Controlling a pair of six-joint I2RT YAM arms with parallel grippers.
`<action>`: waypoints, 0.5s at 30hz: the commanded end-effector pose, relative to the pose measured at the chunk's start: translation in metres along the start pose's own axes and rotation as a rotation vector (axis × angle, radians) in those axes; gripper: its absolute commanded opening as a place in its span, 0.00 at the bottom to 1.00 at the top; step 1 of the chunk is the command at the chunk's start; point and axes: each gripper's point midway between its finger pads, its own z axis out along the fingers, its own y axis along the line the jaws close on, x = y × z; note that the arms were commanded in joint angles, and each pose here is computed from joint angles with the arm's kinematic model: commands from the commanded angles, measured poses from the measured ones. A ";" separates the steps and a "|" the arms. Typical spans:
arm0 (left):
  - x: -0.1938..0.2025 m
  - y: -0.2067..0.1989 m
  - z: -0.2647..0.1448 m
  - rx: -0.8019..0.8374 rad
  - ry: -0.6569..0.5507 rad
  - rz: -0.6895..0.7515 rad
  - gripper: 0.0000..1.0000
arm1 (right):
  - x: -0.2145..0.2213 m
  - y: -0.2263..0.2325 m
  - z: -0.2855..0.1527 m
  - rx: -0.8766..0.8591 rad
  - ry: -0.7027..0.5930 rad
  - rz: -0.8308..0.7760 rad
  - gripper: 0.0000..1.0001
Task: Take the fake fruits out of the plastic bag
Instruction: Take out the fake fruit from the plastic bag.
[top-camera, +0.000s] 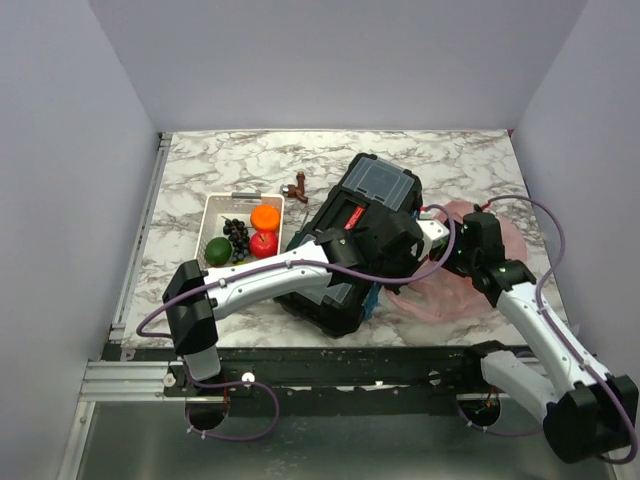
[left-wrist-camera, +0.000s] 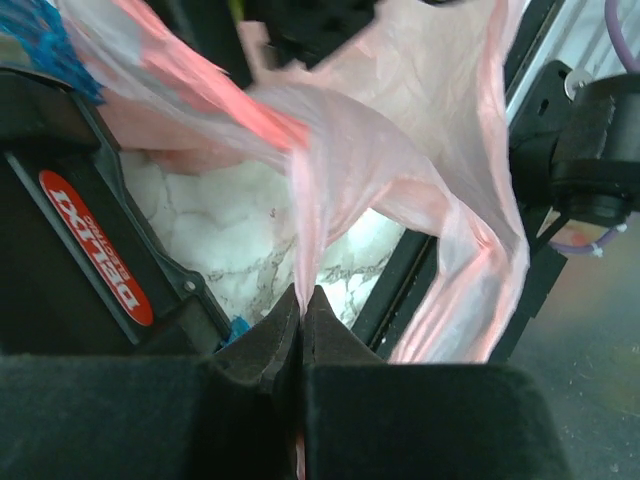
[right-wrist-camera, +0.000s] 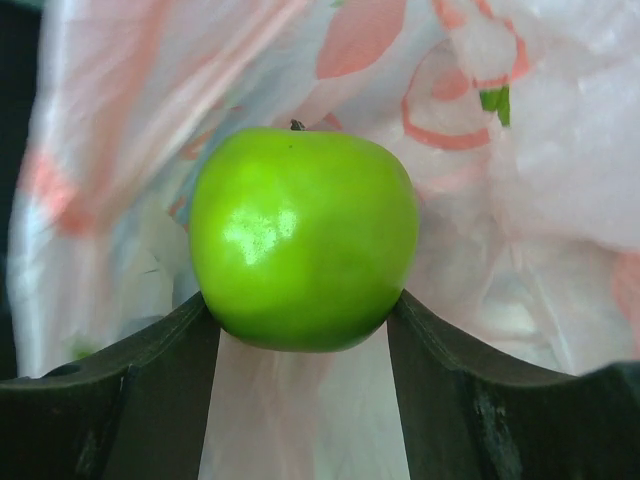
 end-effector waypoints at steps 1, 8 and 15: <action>-0.015 0.010 0.007 -0.019 -0.012 -0.002 0.00 | -0.008 0.010 -0.042 -0.049 -0.009 0.029 0.01; -0.026 0.014 0.011 -0.016 -0.021 0.002 0.00 | -0.039 0.023 -0.079 -0.067 -0.089 0.034 0.01; -0.030 0.013 -0.004 -0.006 -0.036 0.006 0.20 | -0.086 0.029 -0.102 -0.026 -0.223 -0.029 0.01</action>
